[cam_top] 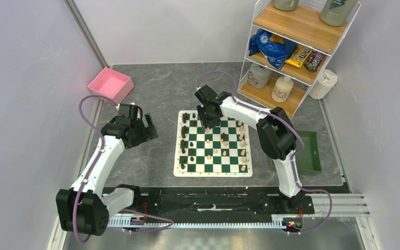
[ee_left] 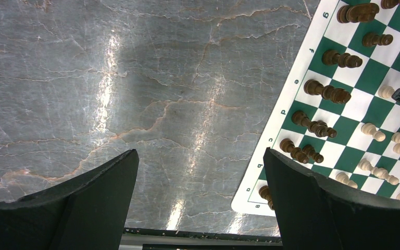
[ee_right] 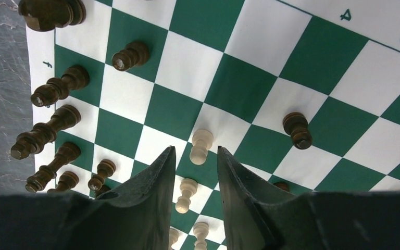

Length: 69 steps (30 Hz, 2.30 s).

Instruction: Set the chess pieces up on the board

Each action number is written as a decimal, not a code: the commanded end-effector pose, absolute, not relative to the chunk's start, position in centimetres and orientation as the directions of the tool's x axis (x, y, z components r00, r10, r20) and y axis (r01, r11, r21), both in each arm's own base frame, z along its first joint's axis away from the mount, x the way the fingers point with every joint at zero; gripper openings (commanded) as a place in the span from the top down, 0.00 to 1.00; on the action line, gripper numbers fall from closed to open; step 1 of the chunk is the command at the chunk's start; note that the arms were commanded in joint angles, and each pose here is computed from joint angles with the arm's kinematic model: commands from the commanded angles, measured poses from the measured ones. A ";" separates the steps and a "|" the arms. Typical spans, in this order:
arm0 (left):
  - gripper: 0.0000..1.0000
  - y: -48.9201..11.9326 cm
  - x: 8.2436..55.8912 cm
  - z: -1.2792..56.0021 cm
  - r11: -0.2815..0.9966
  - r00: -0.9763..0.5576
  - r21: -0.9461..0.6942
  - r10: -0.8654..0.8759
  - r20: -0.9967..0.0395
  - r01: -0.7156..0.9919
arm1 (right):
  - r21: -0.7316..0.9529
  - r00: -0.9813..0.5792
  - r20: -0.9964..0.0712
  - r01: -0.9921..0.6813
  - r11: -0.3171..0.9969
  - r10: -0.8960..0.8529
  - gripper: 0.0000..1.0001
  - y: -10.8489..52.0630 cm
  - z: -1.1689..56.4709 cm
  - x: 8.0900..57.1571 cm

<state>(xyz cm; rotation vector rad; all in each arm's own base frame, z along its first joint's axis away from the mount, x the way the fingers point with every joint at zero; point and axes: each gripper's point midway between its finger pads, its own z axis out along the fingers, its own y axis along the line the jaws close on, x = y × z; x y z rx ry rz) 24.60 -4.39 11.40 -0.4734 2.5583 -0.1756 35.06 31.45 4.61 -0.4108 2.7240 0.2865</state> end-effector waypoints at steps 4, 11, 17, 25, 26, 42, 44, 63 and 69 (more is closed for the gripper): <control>0.03 -4.2 25.5 13.0 0.934 -0.777 -0.222 -0.356 -0.520 -0.279 | 0.152 -0.885 -0.400 -0.320 0.935 -0.238 0.61 32.3 5.3 35.3; 0.03 -4.3 25.5 12.9 0.934 -0.779 -0.222 -0.355 -0.518 -0.278 | 0.143 -0.893 -0.382 -0.314 0.939 -0.240 0.64 32.0 4.7 35.0; 0.03 -4.2 25.5 12.9 0.935 -0.779 -0.220 -0.354 -0.518 -0.278 | 0.141 -0.892 -0.379 -0.318 0.938 -0.245 0.68 32.1 4.5 35.0; 0.03 -4.2 25.5 12.9 0.935 -0.778 -0.220 -0.355 -0.518 -0.280 | 0.144 -0.884 -0.398 -0.324 0.935 -0.245 0.82 32.2 5.4 35.3; 0.03 -4.2 25.5 12.9 0.934 -0.778 -0.220 -0.355 -0.518 -0.280 | 0.143 -0.880 -0.407 -0.326 0.935 -0.245 0.83 32.2 5.7 35.3; 0.03 -4.3 25.5 12.8 0.934 -0.781 -0.222 -0.355 -0.514 -0.279 | 0.122 -0.880 -0.469 -0.140 0.983 -0.067 0.85 22.3 9.6 37.8; 0.03 -4.3 25.5 12.8 0.934 -0.782 -0.222 -0.355 -0.513 -0.279 | 0.127 -0.888 -0.456 -0.122 0.984 -0.051 0.85 21.6 9.1 38.0; 0.03 -4.3 25.5 12.8 0.934 -0.783 -0.221 -0.355 -0.511 -0.279 | 0.083 -0.924 -0.382 -0.059 0.995 -0.022 0.85 19.8 4.4 38.6; 0.03 -4.3 25.5 12.7 0.935 -0.783 -0.220 -0.354 -0.511 -0.279 | 0.062 -0.922 -0.387 -0.056 0.997 -0.027 0.84 19.5 4.1 38.9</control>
